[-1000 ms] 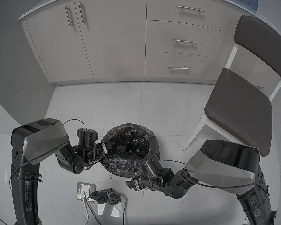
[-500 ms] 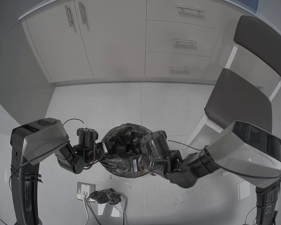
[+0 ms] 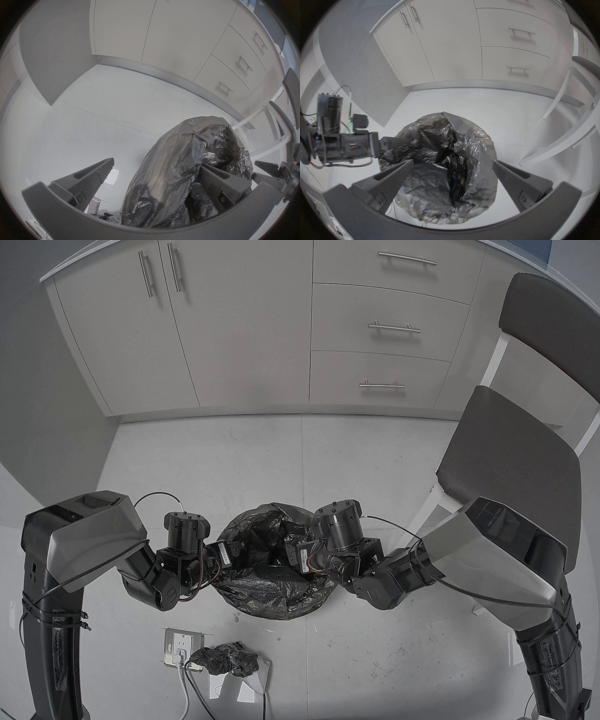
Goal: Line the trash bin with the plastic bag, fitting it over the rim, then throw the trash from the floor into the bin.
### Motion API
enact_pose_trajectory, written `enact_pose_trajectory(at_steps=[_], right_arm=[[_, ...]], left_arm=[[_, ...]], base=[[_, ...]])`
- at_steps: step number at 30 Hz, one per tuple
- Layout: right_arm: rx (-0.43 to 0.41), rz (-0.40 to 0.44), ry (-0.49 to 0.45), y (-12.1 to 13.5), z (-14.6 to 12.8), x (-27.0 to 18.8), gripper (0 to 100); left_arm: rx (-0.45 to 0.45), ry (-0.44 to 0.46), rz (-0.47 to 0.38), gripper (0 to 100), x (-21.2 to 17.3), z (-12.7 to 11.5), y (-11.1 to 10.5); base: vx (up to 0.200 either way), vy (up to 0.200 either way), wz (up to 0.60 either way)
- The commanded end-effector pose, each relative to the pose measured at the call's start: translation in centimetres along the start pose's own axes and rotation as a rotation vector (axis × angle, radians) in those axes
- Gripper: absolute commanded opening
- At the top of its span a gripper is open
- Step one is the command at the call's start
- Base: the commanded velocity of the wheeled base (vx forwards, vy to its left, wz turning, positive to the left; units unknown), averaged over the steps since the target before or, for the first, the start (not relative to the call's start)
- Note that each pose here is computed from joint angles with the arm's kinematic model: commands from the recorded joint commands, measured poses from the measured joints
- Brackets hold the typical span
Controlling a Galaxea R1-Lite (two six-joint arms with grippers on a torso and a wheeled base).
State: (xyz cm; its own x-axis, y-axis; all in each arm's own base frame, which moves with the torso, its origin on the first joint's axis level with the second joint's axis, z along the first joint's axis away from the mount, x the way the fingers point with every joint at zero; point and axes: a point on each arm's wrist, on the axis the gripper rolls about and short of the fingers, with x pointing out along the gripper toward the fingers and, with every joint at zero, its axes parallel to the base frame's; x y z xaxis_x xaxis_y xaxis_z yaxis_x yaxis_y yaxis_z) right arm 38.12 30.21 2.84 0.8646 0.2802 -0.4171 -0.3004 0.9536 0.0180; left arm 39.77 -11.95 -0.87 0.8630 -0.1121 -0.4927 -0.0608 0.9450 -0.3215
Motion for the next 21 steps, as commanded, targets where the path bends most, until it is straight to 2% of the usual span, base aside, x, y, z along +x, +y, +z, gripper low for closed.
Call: enact_pose_trajectory(at_steps=[1,10,21], right_arm=[[-0.003,-0.053,0.022,-1.4,-1.7,2.4,100],[-0.012,-0.090,0.037,-3.1,-2.0,3.5,100],[-0.002,-0.113,0.041,-4.2,-2.4,4.4,100]], left_arm=[[0.003,0.008,0.004,100,0.3,-0.4,0.1],[0.026,0.034,0.008,100,1.2,-1.6,0.1],[0.042,0.044,0.019,100,1.8,-2.1,0.6]], base=[[0.000,0.000,0.00],[0.000,0.000,0.00],[0.000,0.000,0.00]])
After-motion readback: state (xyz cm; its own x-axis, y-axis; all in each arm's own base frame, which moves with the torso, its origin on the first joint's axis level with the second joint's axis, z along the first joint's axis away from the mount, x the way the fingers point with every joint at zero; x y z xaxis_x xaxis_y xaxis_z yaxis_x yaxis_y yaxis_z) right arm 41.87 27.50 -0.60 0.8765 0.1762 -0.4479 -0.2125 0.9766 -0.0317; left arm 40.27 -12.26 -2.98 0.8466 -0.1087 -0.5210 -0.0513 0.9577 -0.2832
